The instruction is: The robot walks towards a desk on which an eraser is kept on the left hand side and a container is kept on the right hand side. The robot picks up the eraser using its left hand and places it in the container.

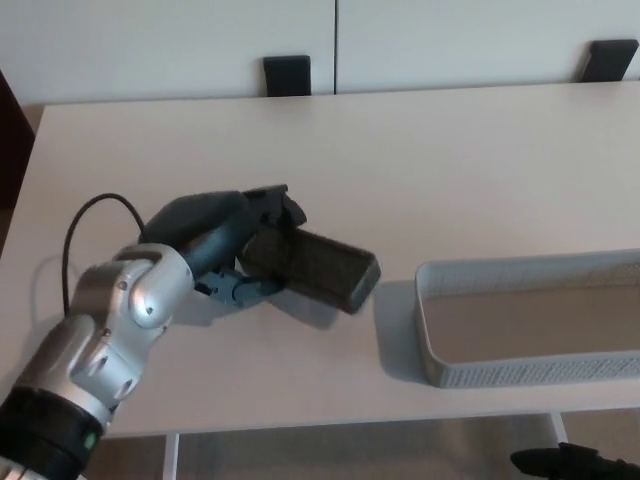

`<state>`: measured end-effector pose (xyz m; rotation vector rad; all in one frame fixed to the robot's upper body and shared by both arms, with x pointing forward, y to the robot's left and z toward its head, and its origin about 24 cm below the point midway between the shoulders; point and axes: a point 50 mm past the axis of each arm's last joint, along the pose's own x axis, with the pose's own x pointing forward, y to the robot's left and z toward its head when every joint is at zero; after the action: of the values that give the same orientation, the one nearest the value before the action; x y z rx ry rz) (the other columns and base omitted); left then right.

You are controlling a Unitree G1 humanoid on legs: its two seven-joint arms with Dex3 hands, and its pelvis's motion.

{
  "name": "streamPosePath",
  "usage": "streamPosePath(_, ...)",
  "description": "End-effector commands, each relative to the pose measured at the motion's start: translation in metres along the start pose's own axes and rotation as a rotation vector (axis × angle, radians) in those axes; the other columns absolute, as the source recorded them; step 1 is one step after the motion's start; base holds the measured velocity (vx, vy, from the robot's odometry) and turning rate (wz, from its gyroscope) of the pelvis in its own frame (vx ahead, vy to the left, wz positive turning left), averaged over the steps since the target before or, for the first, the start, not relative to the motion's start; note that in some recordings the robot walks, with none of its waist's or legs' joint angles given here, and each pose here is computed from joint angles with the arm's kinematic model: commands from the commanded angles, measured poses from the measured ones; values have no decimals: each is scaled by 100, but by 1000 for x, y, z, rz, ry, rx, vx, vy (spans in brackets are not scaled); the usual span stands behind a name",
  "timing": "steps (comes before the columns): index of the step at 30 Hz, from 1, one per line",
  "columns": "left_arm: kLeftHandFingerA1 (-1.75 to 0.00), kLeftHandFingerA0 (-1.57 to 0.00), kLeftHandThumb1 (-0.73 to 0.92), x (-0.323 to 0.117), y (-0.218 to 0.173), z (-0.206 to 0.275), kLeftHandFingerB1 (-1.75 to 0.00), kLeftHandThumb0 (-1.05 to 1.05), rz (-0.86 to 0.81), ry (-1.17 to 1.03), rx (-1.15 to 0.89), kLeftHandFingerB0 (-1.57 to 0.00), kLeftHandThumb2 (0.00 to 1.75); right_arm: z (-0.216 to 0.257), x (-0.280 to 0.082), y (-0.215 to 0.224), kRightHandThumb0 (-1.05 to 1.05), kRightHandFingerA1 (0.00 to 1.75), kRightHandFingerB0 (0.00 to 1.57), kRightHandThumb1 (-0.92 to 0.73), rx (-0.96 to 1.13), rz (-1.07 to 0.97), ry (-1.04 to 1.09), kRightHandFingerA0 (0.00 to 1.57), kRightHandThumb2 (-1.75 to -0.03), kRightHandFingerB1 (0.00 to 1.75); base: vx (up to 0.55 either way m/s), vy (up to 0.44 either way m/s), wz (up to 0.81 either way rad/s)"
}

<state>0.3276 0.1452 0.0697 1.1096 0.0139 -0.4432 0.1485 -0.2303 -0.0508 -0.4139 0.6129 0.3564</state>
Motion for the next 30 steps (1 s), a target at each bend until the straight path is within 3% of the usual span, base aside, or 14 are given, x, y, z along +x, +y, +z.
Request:
streamPosePath(1, -149, -87, 81, -4, 16, 5, -101, -24, 56, -47, -85, -62, 67, -1, -2, -5, -32, 45, 42, -68, -11, 1, 12, 62, -60, 38, 0, 0, 0)
streamPosePath(7, -112, -96, 80, -7, 47, 19, -51, -24, 139, -61, -139, -68, 64, 2, 1, -8, -33, 47, 43, -67, -30, -3, 8, 63, -59, 39, 0, 0, 0)
streamPosePath(8, -114, -97, 80, -7, 49, 21, -52, -22, 143, -71, -142, -69, 63, 2, 1, -8, -33, 47, 42, -67, -22, -3, 6, 63, -60, 39, 0, 0, 0)
streamPosePath(9, -125, -92, 80, -9, 52, 29, -89, -20, 146, -100, -137, -70, 65, 2, 0, -7, -32, 46, 42, -67, -15, -2, 6, 62, -60, 38, 0, 0, 0)
streamPosePath(13, -145, -76, 77, -10, 53, 51, -111, -24, 143, -188, -133, -66, 66, 2, 0, -7, -32, 46, 42, -68, -16, -1, 8, 62, -60, 38, 0, 0, 0)
streamPosePath(14, -152, -78, 76, -11, 51, 61, -83, -26, 138, -232, -132, -77, 67, 2, 0, -6, -32, 45, 43, -68, -10, -1, 12, 62, -60, 38, 0, 0, 0)
streamPosePath(19, -153, -77, 78, -14, 39, 92, -94, -40, 108, -323, -80, -74, 64, 2, 0, -5, -32, 47, 42, -68, -33, 6, 9, 63, -60, 38, 0, 0, 0)
streamPosePath(20, -153, -80, 75, -15, 35, 108, -63, -42, 84, -360, -69, -71, 67, 4, 1, -6, -32, 47, 42, -68, -37, 8, -1, 62, -60, 39, 0, 0, 0)
streamPosePath(24, -136, -88, 75, -13, 26, 132, -75, -43, 53, -380, -59, -80, 62, 6, 3, -6, -31, 47, 42, -68, -46, 6, -3, 62, -60, 39, 0, 0, 0)
streamPosePath(25, -118, -98, 62, -13, 20, 140, -86, -45, 42, -398, -62, -79, 100, 5, 2, -6, -32, 47, 42, -68, -51, 10, 1, 63, -60, 38, 0, 0, 0)
streamPosePath(26, -156, -83, 77, -13, 16, 145, -98, -41, 32, -400, -62, -74, 63, 4, 1, -6, -41, 56, 38, -57, -57, 12, 7, 58, -77, 47, 0, 0, 0)
streamPosePath(28, -163, -83, 77, -10, 9, 158, -81, -42, 25, -410, -56, -80, 63, 7, 2, -8, -41, 56, 38, -57, -65, 11, 3, 58, -77, 48, 0, 0, 0)
streamPosePath(29, -167, -81, 76, -10, 6, 162, -85, -41, 18, -410, -53, -81, 62, 7, 2, -7, -34, 47, 42, -68, -64, 11, 4, 64, -60, 38, 0, 0, 0)
streamPosePath(30, -175, -80, 76, -10, 1, 166, -106, -41, 5, -409, -47, -76, 63, 6, 1, -6, -42, 56, 38, -57, -65, 12, 6, 59, -77, 47, 0, 0, 0)
